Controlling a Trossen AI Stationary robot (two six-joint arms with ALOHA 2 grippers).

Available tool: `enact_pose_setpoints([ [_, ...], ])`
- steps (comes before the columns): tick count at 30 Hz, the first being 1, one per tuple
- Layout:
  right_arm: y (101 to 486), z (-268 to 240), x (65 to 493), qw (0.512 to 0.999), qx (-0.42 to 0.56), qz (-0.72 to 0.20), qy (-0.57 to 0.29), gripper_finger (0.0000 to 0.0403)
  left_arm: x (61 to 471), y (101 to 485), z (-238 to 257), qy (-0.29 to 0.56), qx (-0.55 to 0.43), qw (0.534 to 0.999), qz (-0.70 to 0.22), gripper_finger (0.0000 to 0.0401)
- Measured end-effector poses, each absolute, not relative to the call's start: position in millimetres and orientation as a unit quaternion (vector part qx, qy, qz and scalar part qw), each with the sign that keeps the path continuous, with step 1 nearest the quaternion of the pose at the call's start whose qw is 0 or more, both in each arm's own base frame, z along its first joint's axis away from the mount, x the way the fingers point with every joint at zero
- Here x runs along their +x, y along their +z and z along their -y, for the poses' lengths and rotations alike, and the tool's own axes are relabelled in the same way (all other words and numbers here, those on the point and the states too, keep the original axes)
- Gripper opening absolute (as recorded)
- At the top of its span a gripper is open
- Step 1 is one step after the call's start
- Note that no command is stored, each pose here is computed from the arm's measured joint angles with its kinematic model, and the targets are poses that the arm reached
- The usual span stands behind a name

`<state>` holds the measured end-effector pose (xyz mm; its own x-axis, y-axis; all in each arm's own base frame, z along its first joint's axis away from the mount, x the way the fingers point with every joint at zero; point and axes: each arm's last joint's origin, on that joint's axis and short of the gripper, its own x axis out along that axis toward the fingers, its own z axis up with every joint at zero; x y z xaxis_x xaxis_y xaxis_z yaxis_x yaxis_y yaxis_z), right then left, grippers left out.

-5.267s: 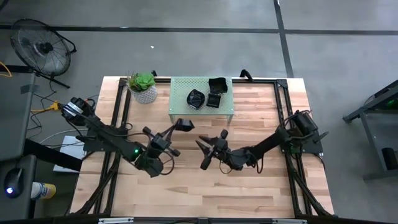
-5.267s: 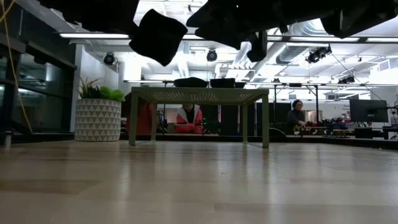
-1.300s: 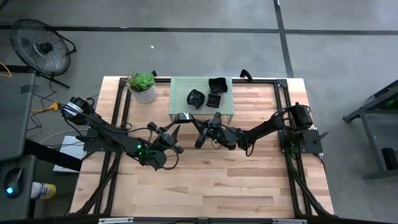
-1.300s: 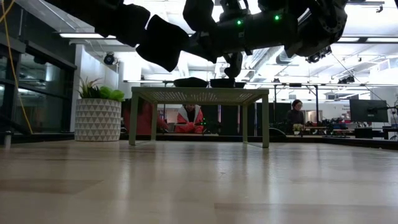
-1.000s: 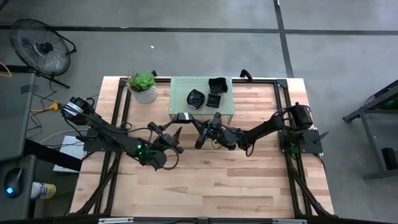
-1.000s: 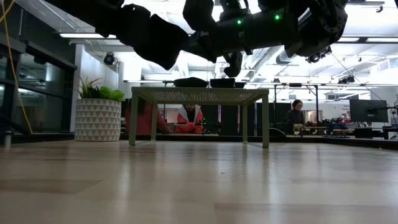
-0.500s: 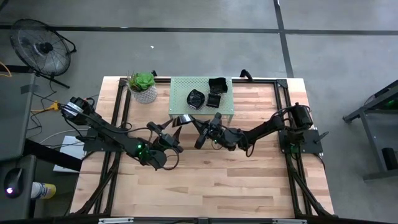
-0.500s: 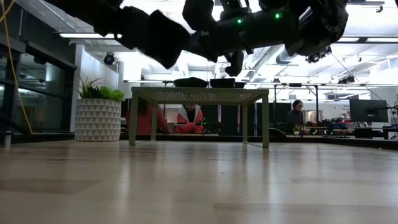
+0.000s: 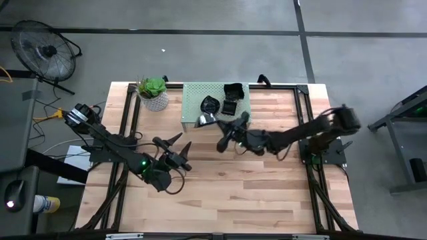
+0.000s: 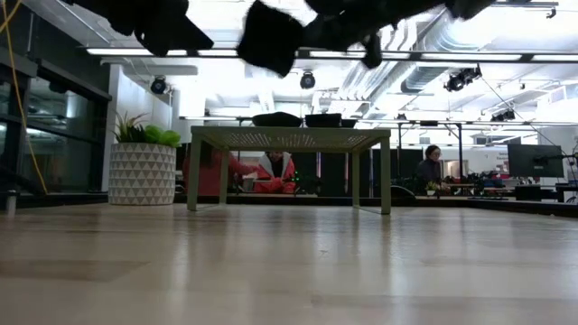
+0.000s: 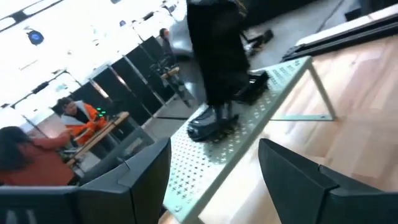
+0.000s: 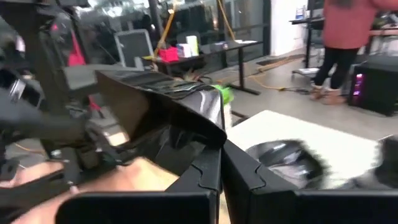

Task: Pick & Place Mini shaped plates
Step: Stack the distorted square plate on top of the distorted square plate on the shelf

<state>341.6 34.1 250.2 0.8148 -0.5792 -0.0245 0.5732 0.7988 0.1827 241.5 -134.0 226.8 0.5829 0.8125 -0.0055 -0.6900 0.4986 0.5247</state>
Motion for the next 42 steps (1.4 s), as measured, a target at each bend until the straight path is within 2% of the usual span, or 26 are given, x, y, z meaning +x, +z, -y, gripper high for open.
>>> enact_pose_setpoints([
  [6,304.2,-5.7,292.8,0.942,0.08,-0.009,-0.326,0.0,242.3,219.9,126.7,0.382,0.202,0.89,-0.143,0.0237],
  [9,324.6,11.5,265.8,0.939,0.089,-0.01,-0.331,0.0,238.3,216.2,119.3,0.38,0.196,0.89,-0.157,0.0237],
  [14,342.7,38.7,227.3,0.931,0.104,-0.019,-0.349,0.0,225.2,218.1,106.9,0.384,0.161,0.893,-0.171,0.0237],
  [18,355.8,58.8,212.5,0.927,0.131,-0.056,-0.348,0.0,205.2,220.2,96.5,0.406,0.145,0.886,-0.171,0.0237],
  [24,382.8,89.3,217.3,0.917,0.146,-0.129,-0.347,0.0,178.3,225.7,88.8,0.411,0.122,0.888,-0.167,0.0237],
  [34,411.9,155.1,242.7,0.894,0.228,-0.247,-0.297,0.0,162.5,230.2,106.1,0.354,0.108,0.915,-0.16,0.0237],
  [38,409.0,182.9,259.2,0.88,0.248,-0.285,-0.288,0.0,160.7,230.0,118.7,0.31,0.072,0.932,-0.172,0.0237],
  [42,400.9,206.2,269.3,0.862,0.278,-0.331,-0.266,0.0,162.9,233.5,138.6,0.228,0.04,0.954,-0.192,0.0237],
])
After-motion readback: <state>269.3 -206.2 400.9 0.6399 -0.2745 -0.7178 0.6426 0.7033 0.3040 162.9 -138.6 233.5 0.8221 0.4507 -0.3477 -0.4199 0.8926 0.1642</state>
